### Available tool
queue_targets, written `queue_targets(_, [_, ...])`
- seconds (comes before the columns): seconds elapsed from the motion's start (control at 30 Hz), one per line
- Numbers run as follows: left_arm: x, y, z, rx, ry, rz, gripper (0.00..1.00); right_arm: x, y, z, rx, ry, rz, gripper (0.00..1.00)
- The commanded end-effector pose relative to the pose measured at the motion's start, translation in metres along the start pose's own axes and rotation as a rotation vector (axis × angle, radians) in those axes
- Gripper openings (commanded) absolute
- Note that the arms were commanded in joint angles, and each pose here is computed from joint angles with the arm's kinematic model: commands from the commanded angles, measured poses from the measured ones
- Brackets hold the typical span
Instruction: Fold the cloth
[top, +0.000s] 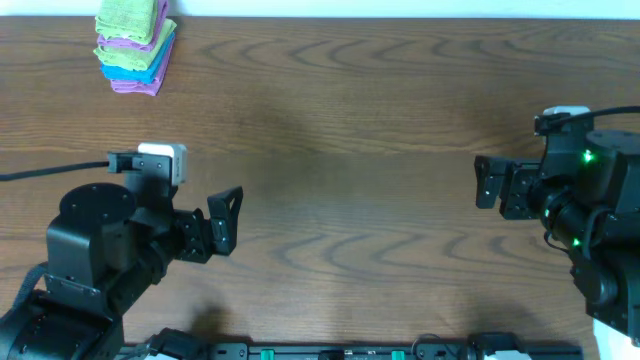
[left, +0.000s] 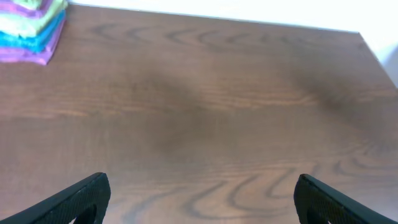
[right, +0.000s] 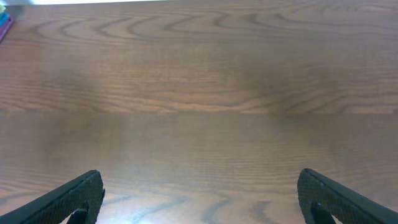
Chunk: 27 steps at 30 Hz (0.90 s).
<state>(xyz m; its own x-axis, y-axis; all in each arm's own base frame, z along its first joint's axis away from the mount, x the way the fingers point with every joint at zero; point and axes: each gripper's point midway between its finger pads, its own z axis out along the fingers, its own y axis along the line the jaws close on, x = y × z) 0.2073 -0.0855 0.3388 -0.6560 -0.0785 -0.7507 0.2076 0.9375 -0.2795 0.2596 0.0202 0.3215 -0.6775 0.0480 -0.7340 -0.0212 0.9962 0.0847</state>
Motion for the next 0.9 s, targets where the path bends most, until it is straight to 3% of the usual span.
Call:
queue_targets(0.0, [0.009, 0.002, 0.003, -0.009, 0.043, -0.015, 0.95, 0.002, 0.003, -0.001, -0.010, 0.002, 0.006, 0.99])
queue_targets(0.4, [0.031, 0.008, 0.001, -0.036, 0.132, -0.024, 0.95, 0.002, 0.003, -0.001, -0.010, 0.002, 0.006, 0.99])
queue_targets(0.57, [0.029, 0.028, -0.003, -0.134, 0.109, 0.022, 0.95, 0.002, 0.003, -0.001, -0.010, 0.002, 0.006, 0.99])
queue_targets(0.73, [0.014, 0.046, -0.013, -0.186, -0.011, 0.094, 0.95, 0.002, 0.003, -0.001, -0.010, 0.002, 0.006, 0.99])
queue_targets(0.87, [0.006, 0.059, -0.017, -0.230, -0.158, 0.248, 0.95, 0.002, 0.003, -0.001, -0.010, 0.002, 0.006, 0.99])
